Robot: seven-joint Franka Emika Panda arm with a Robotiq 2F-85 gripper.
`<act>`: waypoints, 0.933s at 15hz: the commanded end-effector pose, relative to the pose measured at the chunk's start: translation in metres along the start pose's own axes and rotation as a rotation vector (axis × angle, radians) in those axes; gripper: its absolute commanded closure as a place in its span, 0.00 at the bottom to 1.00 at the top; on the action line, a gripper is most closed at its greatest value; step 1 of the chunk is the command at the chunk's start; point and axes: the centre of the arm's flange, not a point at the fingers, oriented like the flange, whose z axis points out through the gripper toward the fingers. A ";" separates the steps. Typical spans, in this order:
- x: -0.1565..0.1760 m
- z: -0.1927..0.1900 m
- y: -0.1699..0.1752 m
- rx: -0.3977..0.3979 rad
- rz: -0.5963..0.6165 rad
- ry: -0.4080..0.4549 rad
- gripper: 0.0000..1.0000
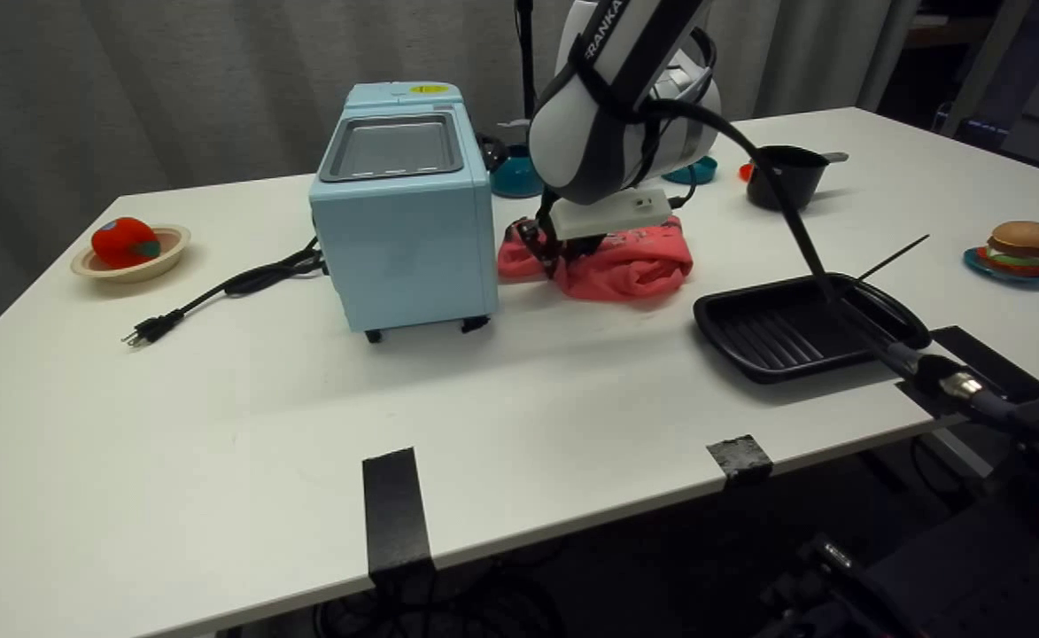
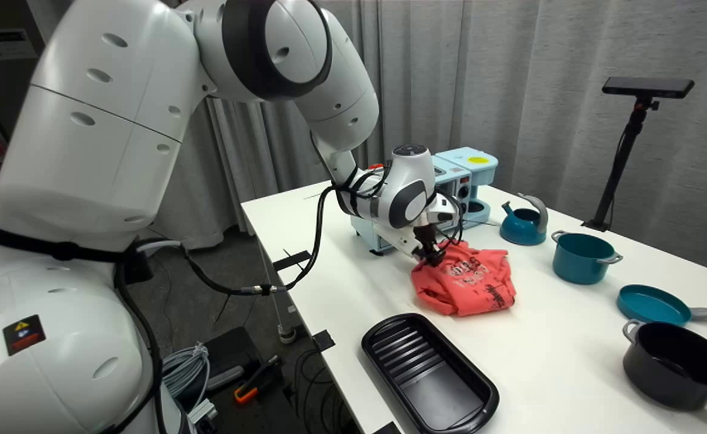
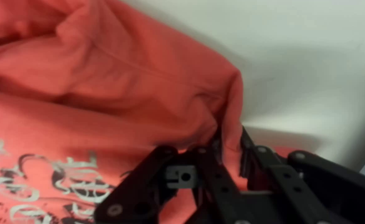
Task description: Unfold the cloth on the table
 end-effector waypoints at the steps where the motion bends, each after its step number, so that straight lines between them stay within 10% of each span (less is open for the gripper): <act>1: 0.021 -0.022 0.043 0.001 -0.001 -0.008 0.97; 14: 0.087 -0.105 0.166 -0.088 0.246 -0.015 0.97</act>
